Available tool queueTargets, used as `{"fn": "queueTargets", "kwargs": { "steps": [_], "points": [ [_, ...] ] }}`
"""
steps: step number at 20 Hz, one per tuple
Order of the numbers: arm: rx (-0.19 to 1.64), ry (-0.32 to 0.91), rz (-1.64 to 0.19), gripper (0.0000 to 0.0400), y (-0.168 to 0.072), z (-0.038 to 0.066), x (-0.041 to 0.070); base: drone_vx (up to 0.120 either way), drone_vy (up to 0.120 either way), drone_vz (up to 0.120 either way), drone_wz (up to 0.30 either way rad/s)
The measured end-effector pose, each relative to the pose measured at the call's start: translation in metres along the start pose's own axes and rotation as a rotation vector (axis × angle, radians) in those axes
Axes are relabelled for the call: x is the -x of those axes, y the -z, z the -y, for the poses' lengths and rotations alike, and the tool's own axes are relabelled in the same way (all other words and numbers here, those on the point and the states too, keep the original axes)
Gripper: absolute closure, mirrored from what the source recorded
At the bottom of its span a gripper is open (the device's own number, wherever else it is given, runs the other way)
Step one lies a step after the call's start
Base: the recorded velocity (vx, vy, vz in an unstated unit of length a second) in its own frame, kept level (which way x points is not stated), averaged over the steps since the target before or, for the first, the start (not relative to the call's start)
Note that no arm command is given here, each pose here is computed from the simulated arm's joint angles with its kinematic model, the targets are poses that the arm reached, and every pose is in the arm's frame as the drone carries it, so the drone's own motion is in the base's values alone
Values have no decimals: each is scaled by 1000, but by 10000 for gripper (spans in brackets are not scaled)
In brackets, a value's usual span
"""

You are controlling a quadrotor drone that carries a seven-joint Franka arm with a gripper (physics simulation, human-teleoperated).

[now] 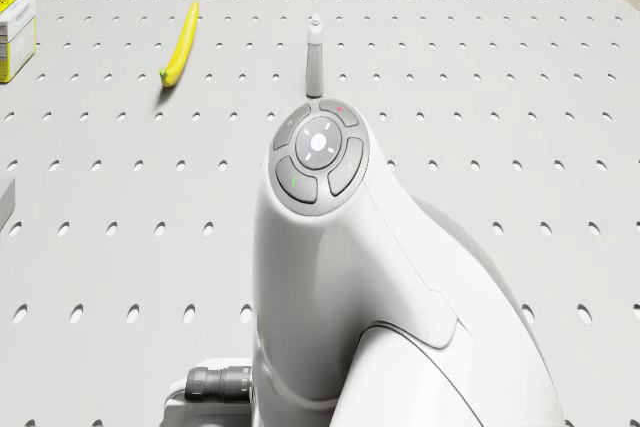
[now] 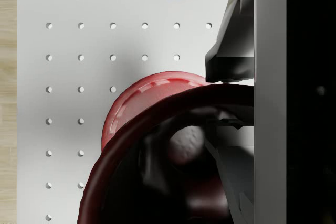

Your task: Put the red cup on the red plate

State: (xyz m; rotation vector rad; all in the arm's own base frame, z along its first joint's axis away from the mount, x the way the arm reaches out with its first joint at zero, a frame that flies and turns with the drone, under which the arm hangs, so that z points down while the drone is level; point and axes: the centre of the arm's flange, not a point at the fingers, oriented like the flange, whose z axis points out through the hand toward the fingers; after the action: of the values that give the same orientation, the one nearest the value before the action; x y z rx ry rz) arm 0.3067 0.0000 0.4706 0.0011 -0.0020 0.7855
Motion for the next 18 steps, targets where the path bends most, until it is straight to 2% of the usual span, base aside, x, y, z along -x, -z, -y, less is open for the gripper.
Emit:
{"fn": "queueTargets", "kwargs": {
  "steps": [4,10,18],
  "points": [
    [0,0,0,300,-1,0,0,0,-100,0,0],
    [0,0,0,300,-19,0,0,0,0,0,0],
    [0,0,0,300,-58,0,0,0,0,0,0]
  ]
}}
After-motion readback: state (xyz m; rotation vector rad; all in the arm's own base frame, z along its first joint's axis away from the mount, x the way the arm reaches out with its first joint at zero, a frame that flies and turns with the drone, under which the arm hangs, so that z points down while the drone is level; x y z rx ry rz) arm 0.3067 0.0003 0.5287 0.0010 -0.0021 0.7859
